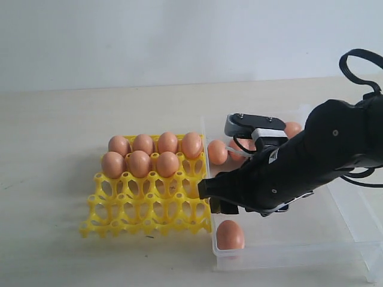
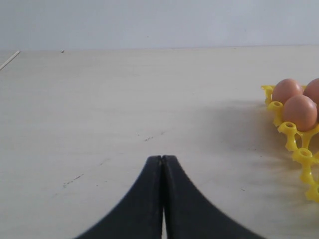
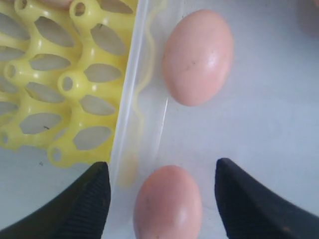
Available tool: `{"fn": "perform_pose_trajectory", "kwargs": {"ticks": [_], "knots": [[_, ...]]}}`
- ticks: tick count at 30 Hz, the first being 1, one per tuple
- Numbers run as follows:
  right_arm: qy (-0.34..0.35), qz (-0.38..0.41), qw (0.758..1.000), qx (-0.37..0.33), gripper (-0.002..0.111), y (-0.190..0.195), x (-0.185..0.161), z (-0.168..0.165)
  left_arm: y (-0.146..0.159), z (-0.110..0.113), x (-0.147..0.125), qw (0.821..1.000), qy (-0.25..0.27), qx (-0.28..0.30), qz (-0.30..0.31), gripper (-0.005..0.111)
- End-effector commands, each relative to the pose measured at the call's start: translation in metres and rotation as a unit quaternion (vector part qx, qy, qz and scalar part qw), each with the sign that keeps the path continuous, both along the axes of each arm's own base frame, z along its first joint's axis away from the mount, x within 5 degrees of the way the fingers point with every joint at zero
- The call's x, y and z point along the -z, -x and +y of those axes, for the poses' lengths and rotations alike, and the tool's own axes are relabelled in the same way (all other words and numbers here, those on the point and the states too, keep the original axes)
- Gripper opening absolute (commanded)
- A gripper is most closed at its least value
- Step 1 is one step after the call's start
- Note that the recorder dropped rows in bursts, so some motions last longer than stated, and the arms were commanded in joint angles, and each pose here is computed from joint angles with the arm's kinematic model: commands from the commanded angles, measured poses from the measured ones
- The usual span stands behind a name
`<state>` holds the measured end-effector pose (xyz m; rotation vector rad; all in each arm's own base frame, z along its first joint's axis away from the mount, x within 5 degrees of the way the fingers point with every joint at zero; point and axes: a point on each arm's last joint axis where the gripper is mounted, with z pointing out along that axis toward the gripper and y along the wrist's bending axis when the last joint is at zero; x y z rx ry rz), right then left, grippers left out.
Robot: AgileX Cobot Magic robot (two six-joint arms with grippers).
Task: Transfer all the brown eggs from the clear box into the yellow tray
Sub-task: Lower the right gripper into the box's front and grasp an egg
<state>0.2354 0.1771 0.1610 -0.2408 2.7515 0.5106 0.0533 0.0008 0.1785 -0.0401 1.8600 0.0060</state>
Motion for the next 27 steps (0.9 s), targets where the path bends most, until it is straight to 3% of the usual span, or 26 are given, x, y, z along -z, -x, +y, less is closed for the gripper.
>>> {"fn": "perform_pose_trajectory", "kwargs": {"ticks": [1,16,27], "knots": [[-0.002,-0.019,1.0,-0.002,0.058,-0.001,-0.006,-0.003,0.0,0.0,-0.003,1.0,0.005,0.002,-0.012,0.0],[0.003,-0.016,1.0,0.006,0.056,-0.005,-0.006,-0.011,0.0,0.0,-0.003,1.0,0.005,0.002,-0.012,0.0],[0.019,0.017,1.0,0.017,0.056,0.003,0.017,-0.015,0.0,0.0,-0.003,1.0,0.005,0.002,-0.012,0.0]]}}
